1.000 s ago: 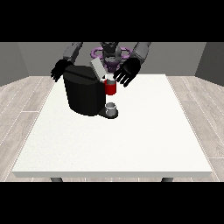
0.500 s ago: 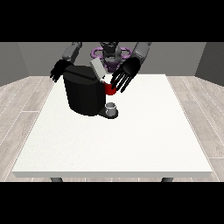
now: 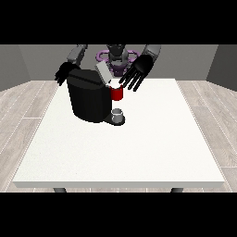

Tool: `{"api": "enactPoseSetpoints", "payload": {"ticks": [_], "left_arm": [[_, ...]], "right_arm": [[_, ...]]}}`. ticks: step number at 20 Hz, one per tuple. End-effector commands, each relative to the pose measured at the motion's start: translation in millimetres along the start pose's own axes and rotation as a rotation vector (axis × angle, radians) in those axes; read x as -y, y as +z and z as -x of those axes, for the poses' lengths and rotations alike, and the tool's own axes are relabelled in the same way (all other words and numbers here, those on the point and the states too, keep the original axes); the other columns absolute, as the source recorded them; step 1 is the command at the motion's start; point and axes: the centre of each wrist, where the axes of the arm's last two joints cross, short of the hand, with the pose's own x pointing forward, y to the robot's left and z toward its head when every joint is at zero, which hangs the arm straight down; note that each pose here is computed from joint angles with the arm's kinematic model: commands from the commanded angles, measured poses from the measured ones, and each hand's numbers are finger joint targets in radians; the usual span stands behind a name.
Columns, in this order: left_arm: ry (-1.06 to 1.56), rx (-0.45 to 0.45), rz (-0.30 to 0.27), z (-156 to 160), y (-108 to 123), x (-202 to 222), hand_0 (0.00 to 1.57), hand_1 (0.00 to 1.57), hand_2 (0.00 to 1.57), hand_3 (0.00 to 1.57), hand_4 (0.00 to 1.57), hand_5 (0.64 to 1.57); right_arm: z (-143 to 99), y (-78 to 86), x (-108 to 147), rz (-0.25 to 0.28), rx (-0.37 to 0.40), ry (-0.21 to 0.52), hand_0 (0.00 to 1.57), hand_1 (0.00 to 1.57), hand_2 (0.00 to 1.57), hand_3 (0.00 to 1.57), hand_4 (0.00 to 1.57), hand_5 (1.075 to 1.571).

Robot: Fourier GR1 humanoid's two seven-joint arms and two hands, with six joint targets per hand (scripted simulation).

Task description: Insert the coffee pod into the coffee machine and close the lid

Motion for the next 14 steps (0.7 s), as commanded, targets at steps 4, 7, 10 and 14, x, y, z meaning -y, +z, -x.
{"api": "enactPoseSetpoints", "payload": {"ticks": [4,7,10,14], "left_arm": [[0.014,-0.01,0.029,-6.4,-1.1,34.7,0.0,0.0,0.0,0.0,0.0,1.571],[0.148,-0.013,0.069,7.3,6.0,59.3,0.0,0.0,0.0,0.0,0.0,1.571],[0.399,-0.025,0.034,14.2,9.5,76.2,0.0,0.0,0.0,0.0,0.0,1.571],[0.717,-0.034,0.011,46.9,35.4,128.5,0.0,0.0,0.0,0.0,0.26,1.571]], "right_arm": [[21.0,13.4,11.0,0.03,-0.034,-0.019,0.0,0.0,0.0,0.0,0.39,1.571],[23.0,21.0,14.5,0.064,-0.087,-0.004,0.0,0.0,0.0,0.0,0.43,1.571],[34.2,28.8,43.3,0.111,-0.128,-0.01,0.0,0.0,0.0,0.0,0.37,1.571],[46.5,51.0,54.8,0.115,-0.144,0.015,0.0,0.0,0.0,0.0,0.49,1.571]]}}
